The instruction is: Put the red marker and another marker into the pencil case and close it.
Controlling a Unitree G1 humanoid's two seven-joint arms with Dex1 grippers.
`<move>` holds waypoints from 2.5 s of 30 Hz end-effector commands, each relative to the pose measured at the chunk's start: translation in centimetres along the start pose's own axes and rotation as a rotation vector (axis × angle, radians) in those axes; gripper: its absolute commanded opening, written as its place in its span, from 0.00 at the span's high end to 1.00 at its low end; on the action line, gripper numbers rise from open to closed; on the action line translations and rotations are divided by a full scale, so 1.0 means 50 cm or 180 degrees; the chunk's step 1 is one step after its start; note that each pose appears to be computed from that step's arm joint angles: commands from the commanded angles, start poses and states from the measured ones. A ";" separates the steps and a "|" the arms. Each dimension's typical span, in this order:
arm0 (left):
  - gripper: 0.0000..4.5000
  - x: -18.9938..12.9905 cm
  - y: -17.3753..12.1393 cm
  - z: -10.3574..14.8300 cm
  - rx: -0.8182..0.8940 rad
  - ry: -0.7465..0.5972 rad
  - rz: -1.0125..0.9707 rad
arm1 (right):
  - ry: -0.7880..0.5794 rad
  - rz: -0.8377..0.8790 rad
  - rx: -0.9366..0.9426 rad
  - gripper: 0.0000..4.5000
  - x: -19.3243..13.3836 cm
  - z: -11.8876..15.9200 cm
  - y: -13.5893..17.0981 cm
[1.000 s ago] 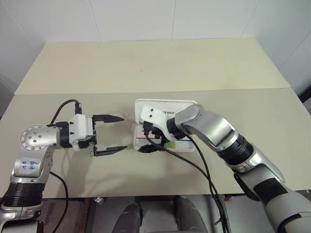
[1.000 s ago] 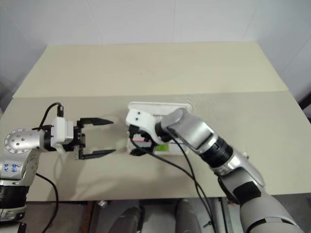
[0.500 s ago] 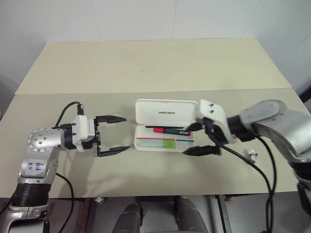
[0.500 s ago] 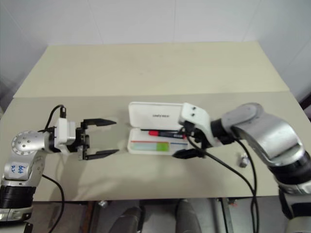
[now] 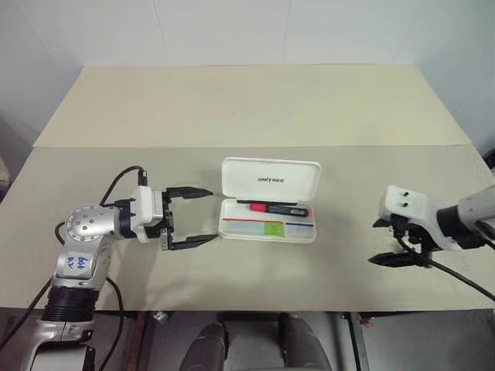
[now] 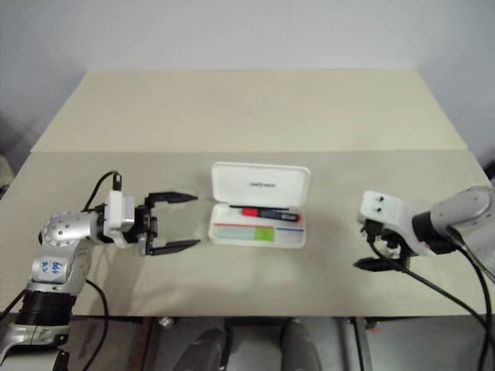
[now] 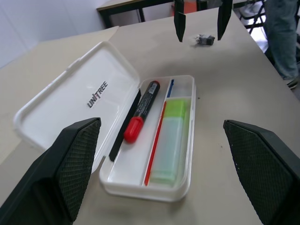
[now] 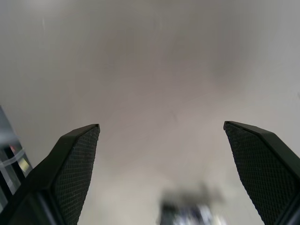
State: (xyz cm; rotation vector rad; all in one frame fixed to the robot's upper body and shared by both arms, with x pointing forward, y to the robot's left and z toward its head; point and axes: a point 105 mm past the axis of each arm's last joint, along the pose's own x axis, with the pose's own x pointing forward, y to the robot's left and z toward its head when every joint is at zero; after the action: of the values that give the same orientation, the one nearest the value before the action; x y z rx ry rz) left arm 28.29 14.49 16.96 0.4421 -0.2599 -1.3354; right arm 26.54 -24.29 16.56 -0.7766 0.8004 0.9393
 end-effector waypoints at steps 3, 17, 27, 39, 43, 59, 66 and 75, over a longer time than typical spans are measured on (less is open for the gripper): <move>0.00 0.002 -0.004 0.012 0.0098 -0.0053 0.0035 | 0.0122 -0.0098 -0.0091 0.00 -0.026 -0.021 -0.025; 0.00 0.006 -0.010 0.009 0.0072 -0.0061 0.0101 | 0.0635 0.0187 -0.0600 0.00 -0.038 -0.096 -0.028; 0.00 0.007 -0.010 0.015 0.0090 -0.0034 0.0142 | 0.0393 0.0516 -0.1324 0.00 -0.004 -0.068 -0.010; 0.00 0.003 -0.011 0.020 0.0099 0.0007 0.0222 | 0.0734 0.0570 -0.1833 0.00 0.017 -0.088 -0.050; 0.00 0.002 -0.011 0.020 0.0105 0.0021 0.0251 | 0.0629 0.0656 -0.1874 0.13 0.021 -0.072 -0.049; 0.00 -0.002 -0.004 0.021 0.0141 0.0057 0.0278 | 0.0000 0.0190 -0.1241 0.94 0.021 0.003 -0.066; 0.00 0.008 0.005 0.021 0.0161 0.0033 0.0178 | 0.0046 0.0032 -0.0929 0.94 0.011 -0.028 -0.057; 0.00 0.012 0.013 0.021 0.0176 0.0012 0.0120 | -0.0125 0.0007 -0.0799 0.51 -0.031 -0.015 -0.052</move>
State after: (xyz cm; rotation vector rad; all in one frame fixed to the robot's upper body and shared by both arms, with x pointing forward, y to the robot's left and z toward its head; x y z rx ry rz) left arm 28.59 13.89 17.41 0.4576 -0.2651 -1.2942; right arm 28.43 -26.66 16.51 -0.9555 0.6946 1.0676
